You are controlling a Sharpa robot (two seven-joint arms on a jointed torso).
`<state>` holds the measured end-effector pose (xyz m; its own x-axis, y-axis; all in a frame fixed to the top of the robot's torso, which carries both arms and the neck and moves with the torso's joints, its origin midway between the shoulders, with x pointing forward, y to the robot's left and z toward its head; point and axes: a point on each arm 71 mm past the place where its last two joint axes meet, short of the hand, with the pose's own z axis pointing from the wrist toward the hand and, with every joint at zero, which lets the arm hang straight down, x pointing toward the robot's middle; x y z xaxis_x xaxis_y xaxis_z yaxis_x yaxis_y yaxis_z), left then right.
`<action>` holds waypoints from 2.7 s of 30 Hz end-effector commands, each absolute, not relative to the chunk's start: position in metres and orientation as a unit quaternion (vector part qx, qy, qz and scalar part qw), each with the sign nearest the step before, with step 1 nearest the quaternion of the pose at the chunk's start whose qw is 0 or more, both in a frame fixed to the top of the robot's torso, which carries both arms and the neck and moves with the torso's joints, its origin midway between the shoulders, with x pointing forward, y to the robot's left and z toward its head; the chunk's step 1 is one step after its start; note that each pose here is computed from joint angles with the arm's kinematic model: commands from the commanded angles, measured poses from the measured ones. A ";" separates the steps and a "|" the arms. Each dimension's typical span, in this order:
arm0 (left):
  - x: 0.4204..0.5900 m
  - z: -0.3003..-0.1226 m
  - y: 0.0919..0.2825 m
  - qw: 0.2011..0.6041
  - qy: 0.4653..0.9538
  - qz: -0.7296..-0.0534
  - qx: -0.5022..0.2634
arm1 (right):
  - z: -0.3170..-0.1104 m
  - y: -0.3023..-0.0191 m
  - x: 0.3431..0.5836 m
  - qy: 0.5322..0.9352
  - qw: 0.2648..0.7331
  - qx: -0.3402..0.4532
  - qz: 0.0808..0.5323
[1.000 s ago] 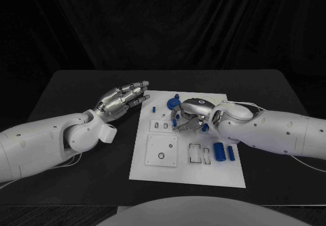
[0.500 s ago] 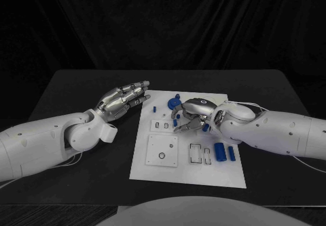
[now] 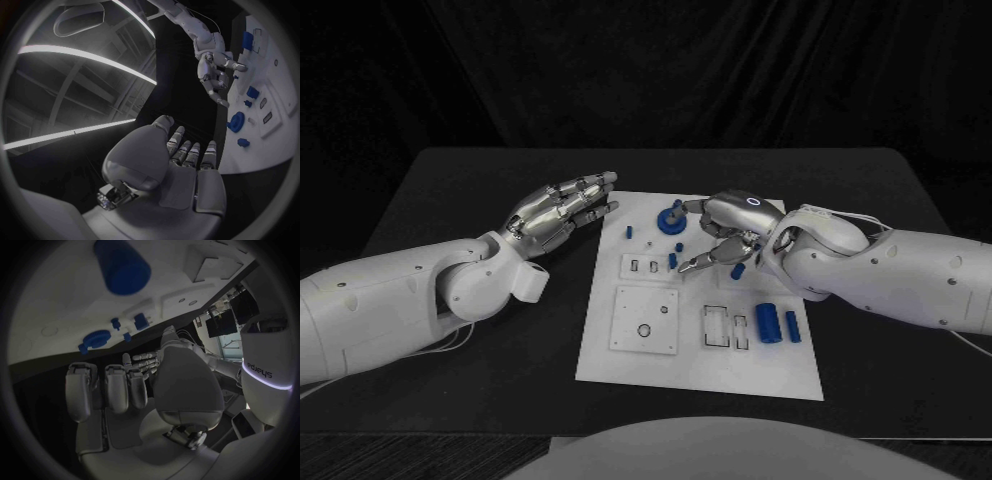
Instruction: Assemble the parts on the task board
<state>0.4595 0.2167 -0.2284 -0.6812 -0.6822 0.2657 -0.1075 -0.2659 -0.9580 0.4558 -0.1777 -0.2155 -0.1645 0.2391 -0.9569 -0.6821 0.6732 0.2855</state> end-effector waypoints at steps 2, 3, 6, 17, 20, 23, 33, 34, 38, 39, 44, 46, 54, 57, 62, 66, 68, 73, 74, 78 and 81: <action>0.459 -0.226 0.216 0.203 0.563 -0.727 -0.336 | -0.188 -0.188 0.453 0.598 0.671 -0.158 0.409; 0.459 -0.226 0.216 0.206 0.565 -0.727 -0.331 | -0.185 -0.190 0.453 0.592 0.675 -0.155 0.412; 0.458 -0.225 0.217 0.229 0.573 -0.725 -0.307 | -0.170 -0.205 0.452 0.568 0.692 -0.140 0.422; 0.477 -0.196 0.217 0.337 0.625 -0.676 -0.196 | -0.148 -0.247 0.458 0.576 0.697 -0.070 0.421; 0.488 -0.182 0.212 0.363 0.658 -0.644 -0.148 | -0.148 -0.252 0.462 0.586 0.691 -0.054 0.420; 0.500 -0.169 0.205 0.394 0.700 -0.590 -0.074 | -0.150 -0.256 0.466 0.602 0.680 -0.041 0.416; 0.519 -0.147 0.173 0.395 0.832 -0.385 0.058 | -0.164 -0.257 0.476 0.655 0.641 -0.020 0.399; 0.519 -0.146 0.170 0.391 0.839 -0.374 0.061 | -0.165 -0.257 0.476 0.658 0.639 -0.019 0.398; 0.519 -0.148 0.153 0.356 0.881 -0.301 0.080 | -0.170 -0.257 0.477 0.672 0.627 -0.015 0.393; 0.519 -0.149 0.148 0.344 0.892 -0.279 0.087 | -0.171 -0.257 0.478 0.675 0.625 -0.014 0.392; 0.519 -0.153 0.123 0.302 0.923 -0.207 0.119 | -0.173 -0.255 0.477 0.681 0.618 -0.013 0.392; 0.520 -0.153 0.113 0.293 0.928 -0.190 0.129 | -0.173 -0.253 0.477 0.682 0.617 -0.013 0.393; 0.527 -0.154 0.087 0.285 0.936 -0.151 0.138 | -0.173 -0.248 0.474 0.679 0.616 -0.015 0.399; 0.530 -0.155 0.083 0.276 0.942 -0.145 0.124 | -0.172 -0.248 0.474 0.675 0.619 -0.015 0.401; 0.533 -0.158 0.077 0.267 0.947 -0.136 0.112 | -0.171 -0.247 0.473 0.673 0.620 -0.016 0.402; 0.533 -0.162 0.072 0.260 0.950 -0.131 0.110 | -0.171 -0.246 0.472 0.672 0.621 -0.017 0.404; 0.533 -0.164 0.070 0.259 0.951 -0.132 0.109 | -0.171 -0.245 0.472 0.671 0.621 -0.017 0.405; 0.532 -0.166 0.067 0.255 0.952 -0.129 0.109 | -0.171 -0.244 0.472 0.671 0.620 -0.017 0.405; 0.532 -0.166 0.067 0.255 0.952 -0.128 0.109 | -0.171 -0.244 0.472 0.672 0.620 -0.017 0.405; 0.532 -0.168 0.067 0.250 0.954 -0.122 0.111 | -0.171 -0.243 0.473 0.672 0.619 -0.018 0.406; 0.531 -0.171 0.066 0.247 0.956 -0.116 0.111 | -0.171 -0.242 0.473 0.673 0.618 -0.018 0.407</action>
